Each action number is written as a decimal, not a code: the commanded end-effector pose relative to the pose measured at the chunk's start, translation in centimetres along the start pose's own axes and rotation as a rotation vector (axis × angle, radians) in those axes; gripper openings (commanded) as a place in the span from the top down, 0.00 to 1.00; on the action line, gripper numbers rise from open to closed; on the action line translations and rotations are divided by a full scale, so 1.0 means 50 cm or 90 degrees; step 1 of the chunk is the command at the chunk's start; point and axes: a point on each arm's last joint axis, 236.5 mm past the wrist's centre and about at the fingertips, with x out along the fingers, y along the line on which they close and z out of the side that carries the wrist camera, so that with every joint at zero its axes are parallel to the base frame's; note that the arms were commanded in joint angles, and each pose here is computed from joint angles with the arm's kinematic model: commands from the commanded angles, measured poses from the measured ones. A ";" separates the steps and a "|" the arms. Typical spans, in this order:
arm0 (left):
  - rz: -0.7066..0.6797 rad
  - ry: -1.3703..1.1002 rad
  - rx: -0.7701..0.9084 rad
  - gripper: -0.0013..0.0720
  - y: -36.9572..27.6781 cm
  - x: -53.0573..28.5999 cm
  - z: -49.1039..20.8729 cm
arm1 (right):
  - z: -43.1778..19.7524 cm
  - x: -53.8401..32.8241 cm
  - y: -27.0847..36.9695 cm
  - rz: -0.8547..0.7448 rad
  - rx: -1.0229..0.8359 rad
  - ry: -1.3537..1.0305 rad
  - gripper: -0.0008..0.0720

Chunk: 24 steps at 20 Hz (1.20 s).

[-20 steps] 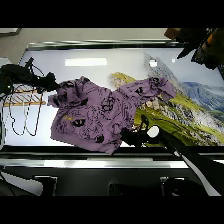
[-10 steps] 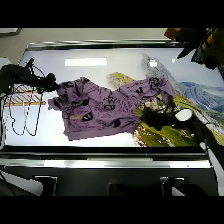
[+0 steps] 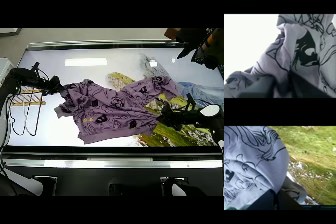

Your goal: Fold the clothes and pants, and hang the long-sleeved shirts on hangers.

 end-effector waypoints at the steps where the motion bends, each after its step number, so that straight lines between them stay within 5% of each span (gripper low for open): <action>1: -0.007 0.001 0.002 0.27 -0.005 -0.029 0.008 | -0.001 -0.005 -0.005 -0.003 -0.004 0.004 0.92; 8: 0.043 0.081 0.088 0.24 0.011 -0.216 -0.124 | -0.004 -0.004 -0.006 -0.004 -0.045 0.007 0.92; 18: 0.006 0.264 0.006 0.25 0.028 -0.023 -0.577 | -0.037 -0.006 -0.010 -0.006 -0.056 0.053 0.92; 24: 0.001 0.229 0.037 0.25 -0.025 0.040 -0.612 | -0.053 -0.008 -0.011 -0.007 -0.056 0.074 0.92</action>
